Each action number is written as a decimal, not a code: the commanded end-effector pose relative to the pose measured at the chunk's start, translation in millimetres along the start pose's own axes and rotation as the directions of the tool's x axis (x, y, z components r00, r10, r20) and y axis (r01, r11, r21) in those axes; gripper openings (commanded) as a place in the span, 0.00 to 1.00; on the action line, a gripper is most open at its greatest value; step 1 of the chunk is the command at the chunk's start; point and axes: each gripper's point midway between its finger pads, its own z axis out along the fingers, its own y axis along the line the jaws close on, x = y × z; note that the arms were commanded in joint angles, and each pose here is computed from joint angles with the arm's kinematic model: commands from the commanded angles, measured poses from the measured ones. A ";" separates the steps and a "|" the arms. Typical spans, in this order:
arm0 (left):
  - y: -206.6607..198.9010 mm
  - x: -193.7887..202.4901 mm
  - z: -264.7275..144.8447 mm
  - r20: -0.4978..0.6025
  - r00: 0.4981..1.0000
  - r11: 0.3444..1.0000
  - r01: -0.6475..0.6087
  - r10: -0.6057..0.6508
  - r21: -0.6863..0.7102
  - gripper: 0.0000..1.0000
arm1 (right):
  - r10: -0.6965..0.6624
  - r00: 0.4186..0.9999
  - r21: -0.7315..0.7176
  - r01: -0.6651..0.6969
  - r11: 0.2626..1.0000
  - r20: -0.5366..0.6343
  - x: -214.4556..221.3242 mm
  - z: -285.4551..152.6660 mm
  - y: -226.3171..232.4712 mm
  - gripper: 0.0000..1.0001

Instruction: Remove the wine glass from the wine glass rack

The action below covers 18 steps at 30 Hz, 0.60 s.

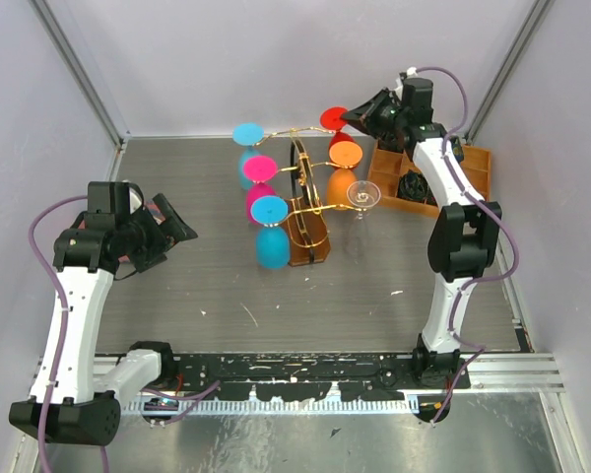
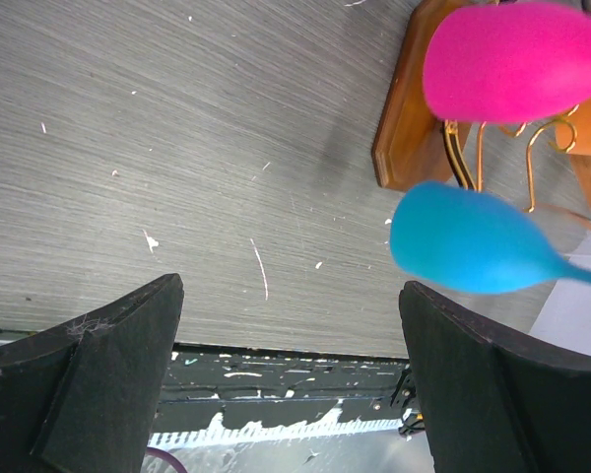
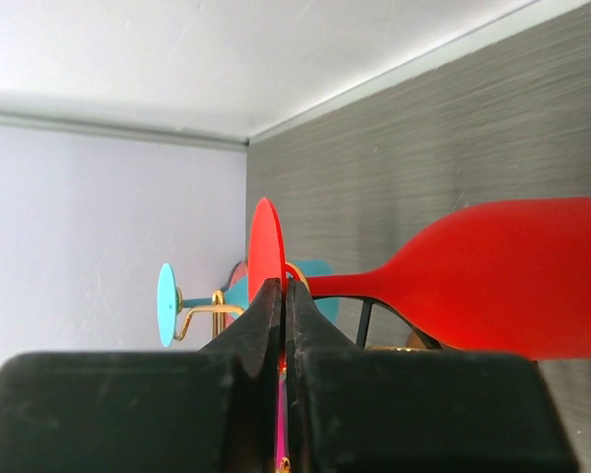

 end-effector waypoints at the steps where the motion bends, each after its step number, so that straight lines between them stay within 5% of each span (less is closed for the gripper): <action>1: -8.5 -8.6 -7.1 0.030 0.999 0.999 -0.017 0.016 0.028 0.98 | -0.047 0.978 0.082 0.030 0.996 0.205 -50.9 -15.2 -14.1 0.01; 11: -13.4 -3.9 -2.5 0.008 1.000 0.998 0.008 -0.009 0.062 0.98 | -0.015 0.941 0.237 -0.070 0.969 0.338 -14.2 -62.7 -41.5 0.01; 18: -11.2 -3.4 -10.8 0.028 1.000 0.998 -0.010 0.009 0.059 0.99 | 0.009 0.930 0.256 -0.111 0.960 0.367 19.4 -55.9 -34.2 0.01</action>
